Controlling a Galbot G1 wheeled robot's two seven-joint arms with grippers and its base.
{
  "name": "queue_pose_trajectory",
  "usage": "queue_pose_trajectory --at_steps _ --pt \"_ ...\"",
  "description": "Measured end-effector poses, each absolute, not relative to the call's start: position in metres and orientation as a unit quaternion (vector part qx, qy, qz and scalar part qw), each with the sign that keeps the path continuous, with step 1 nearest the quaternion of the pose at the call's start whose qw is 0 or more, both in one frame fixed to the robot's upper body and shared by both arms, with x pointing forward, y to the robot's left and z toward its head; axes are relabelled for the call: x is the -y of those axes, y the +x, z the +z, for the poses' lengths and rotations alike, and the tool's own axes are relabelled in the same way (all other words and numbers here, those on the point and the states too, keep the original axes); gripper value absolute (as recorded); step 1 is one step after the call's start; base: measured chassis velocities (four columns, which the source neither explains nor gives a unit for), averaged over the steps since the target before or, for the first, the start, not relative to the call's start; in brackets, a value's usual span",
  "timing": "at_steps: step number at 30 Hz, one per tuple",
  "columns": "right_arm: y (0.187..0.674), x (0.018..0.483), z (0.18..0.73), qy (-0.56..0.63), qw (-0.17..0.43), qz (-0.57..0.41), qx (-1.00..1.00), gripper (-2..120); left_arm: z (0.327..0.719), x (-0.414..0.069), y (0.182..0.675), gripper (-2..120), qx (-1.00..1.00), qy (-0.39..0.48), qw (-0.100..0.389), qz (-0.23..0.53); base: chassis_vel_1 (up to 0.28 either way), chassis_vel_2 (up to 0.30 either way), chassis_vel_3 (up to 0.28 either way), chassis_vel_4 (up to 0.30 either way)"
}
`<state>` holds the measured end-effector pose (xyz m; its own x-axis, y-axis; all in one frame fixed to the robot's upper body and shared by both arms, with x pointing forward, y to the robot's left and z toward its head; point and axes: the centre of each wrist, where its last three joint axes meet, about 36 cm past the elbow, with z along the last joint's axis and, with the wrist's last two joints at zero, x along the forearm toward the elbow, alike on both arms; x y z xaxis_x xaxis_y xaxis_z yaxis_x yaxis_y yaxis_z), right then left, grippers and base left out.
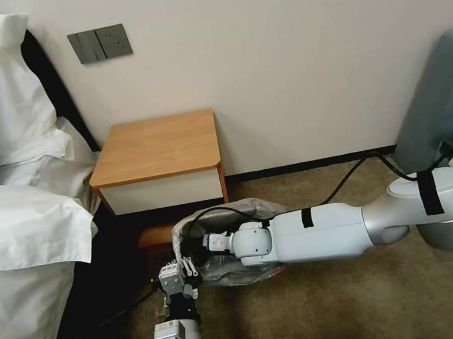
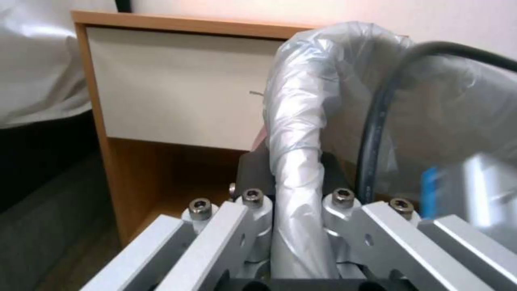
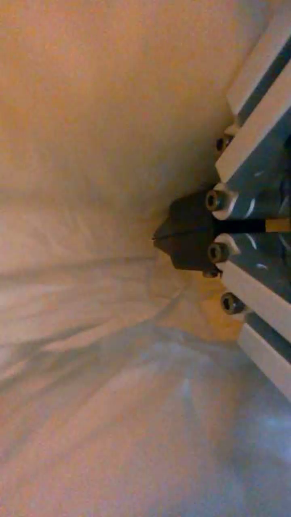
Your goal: Pick up the garbage bag from the table and place it over the trash can.
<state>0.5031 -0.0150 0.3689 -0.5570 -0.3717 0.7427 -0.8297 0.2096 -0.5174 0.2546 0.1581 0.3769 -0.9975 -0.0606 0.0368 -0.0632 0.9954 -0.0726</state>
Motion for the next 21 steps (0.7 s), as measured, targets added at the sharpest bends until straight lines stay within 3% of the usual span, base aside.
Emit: queue_pose_trajectory --at_steps 8,21 --pt "0.483 0.036 0.401 0.419 0.245 0.461 0.743 0 0.372 -0.160 0.258 7 0.999 0.036 0.018 0.034 0.000 0.000 0.000 0.000" --pt "0.412 0.099 0.477 0.453 0.226 0.376 0.776 0 0.365 -0.159 0.261 7 0.998 0.043 0.025 0.039 0.000 0.000 0.000 0.000"
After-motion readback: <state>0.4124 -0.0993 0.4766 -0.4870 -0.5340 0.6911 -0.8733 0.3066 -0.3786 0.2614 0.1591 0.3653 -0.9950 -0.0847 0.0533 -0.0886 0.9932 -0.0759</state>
